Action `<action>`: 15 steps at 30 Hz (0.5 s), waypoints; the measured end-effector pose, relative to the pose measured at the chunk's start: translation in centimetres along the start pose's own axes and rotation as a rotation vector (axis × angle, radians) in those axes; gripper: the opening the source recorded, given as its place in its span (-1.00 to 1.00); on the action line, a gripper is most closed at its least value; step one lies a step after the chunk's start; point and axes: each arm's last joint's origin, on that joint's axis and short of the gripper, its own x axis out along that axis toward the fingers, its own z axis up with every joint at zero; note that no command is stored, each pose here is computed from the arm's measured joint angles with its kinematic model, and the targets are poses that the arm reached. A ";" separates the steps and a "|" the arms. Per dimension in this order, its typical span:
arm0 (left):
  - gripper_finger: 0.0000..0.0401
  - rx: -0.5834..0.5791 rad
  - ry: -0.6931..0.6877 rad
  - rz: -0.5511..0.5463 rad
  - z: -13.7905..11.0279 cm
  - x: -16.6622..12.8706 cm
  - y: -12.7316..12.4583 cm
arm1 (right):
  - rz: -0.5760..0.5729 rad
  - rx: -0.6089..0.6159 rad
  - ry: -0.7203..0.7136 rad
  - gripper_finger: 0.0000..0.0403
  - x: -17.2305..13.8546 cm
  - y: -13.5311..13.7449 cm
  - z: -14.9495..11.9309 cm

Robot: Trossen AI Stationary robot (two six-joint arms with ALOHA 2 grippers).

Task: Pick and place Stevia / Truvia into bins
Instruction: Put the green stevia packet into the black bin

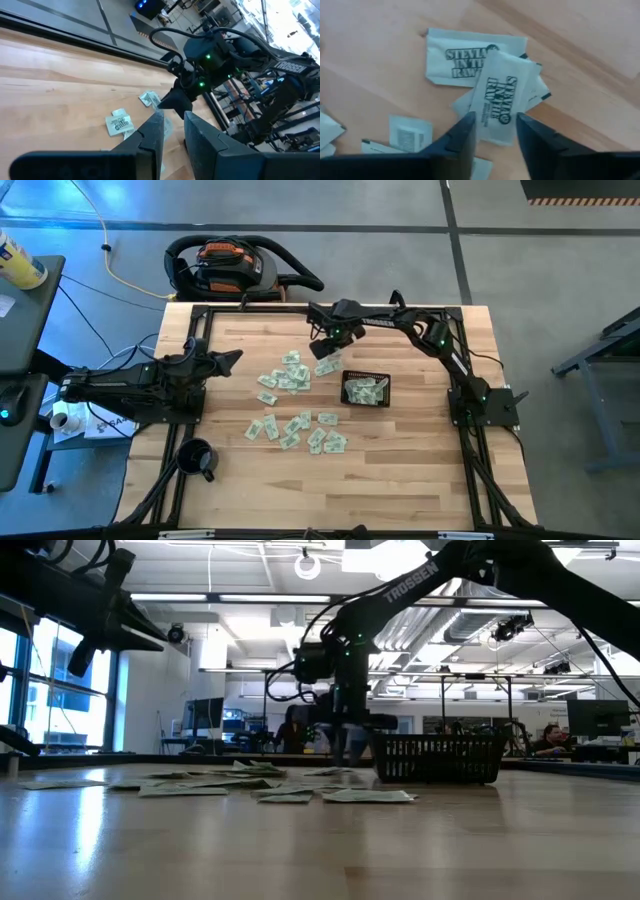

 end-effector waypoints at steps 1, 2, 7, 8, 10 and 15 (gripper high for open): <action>-0.45 0.000 0.000 0.000 0.0 0.0 0.0 | 0.004 0.000 0.003 -0.23 0.0 0.0 0.0; -0.45 0.001 0.000 0.001 0.0 0.0 0.0 | 0.010 0.000 0.004 -0.14 0.0 0.0 0.0; -0.45 0.001 0.001 0.002 0.0 0.0 0.0 | 0.044 0.033 0.000 0.21 0.0 -0.4 0.5; -0.45 0.003 0.001 0.003 0.0 0.0 0.0 | 0.055 0.044 0.002 0.23 0.1 -0.6 0.8; -0.45 0.006 0.004 0.007 0.0 0.0 0.1 | 0.080 0.064 0.030 0.23 0.7 -1.1 1.1; -0.45 0.010 0.006 0.012 -0.1 0.0 0.1 | 0.097 0.086 0.074 0.01 1.4 -1.9 1.5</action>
